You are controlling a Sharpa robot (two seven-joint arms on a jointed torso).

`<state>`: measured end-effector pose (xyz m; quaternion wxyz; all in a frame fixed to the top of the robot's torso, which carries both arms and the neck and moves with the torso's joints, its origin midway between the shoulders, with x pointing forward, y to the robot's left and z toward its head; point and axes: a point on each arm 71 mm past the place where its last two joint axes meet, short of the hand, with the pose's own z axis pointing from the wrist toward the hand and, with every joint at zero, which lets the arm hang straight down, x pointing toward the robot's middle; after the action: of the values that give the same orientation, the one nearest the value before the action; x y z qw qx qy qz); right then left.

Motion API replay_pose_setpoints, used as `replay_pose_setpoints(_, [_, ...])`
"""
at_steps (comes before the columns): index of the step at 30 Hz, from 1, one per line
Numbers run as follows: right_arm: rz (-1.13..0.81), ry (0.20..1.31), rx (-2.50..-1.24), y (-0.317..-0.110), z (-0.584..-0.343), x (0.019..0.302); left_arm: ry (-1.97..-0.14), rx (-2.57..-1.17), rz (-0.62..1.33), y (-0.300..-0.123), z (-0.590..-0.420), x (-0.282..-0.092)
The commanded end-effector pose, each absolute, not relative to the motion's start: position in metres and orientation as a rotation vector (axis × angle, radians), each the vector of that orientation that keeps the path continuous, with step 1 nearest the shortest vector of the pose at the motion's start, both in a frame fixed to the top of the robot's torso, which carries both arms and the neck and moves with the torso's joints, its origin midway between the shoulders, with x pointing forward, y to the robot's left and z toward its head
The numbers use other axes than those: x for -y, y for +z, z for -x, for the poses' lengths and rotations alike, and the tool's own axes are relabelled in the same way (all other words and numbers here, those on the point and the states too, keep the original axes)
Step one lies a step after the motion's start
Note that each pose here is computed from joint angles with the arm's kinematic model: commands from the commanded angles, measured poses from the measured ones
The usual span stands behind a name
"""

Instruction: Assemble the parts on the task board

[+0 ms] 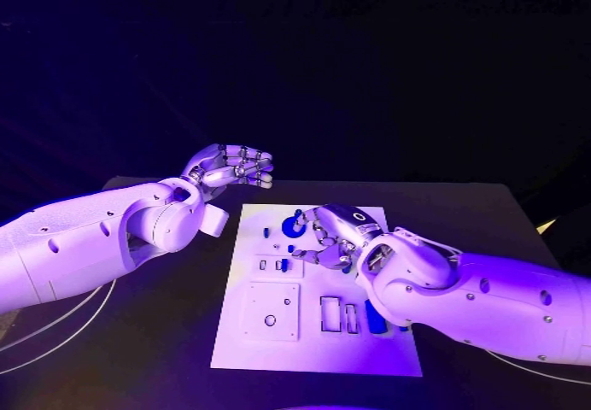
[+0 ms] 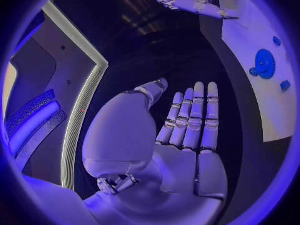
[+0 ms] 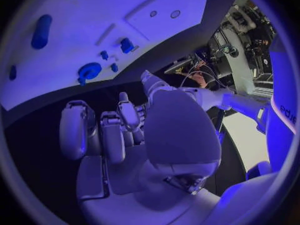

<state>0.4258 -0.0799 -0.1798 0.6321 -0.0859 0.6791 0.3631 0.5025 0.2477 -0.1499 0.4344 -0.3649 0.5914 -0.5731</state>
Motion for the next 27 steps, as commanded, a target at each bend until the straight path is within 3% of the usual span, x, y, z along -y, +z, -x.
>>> replay_pose_setpoints(1, [0.250,0.978,-1.605,-0.167,-0.421,0.091,-1.284,-1.588,0.861,-0.156,-0.503,-0.247])
replay_pose_setpoints(7, [0.137,0.992,-1.690,-0.157,-0.431,0.132,-1.125,-1.818,0.740,-0.168,-0.498,-0.242])
replay_pose_setpoints(10, [0.027,0.994,-1.723,-0.156,-0.438,0.156,-0.981,-2.001,0.625,-0.175,-0.493,-0.237])
replay_pose_setpoints(14, [-0.054,0.982,-1.726,-0.157,-0.445,0.177,-0.795,-2.138,0.448,-0.178,-0.489,-0.231])
replay_pose_setpoints(20, [-0.076,0.934,-1.701,-0.157,-0.456,0.200,-0.579,-2.249,0.243,-0.179,-0.488,-0.221])
replay_pose_setpoints(27, [-0.059,0.885,-1.678,-0.157,-0.461,0.212,-0.455,-2.327,0.090,-0.186,-0.493,-0.207])
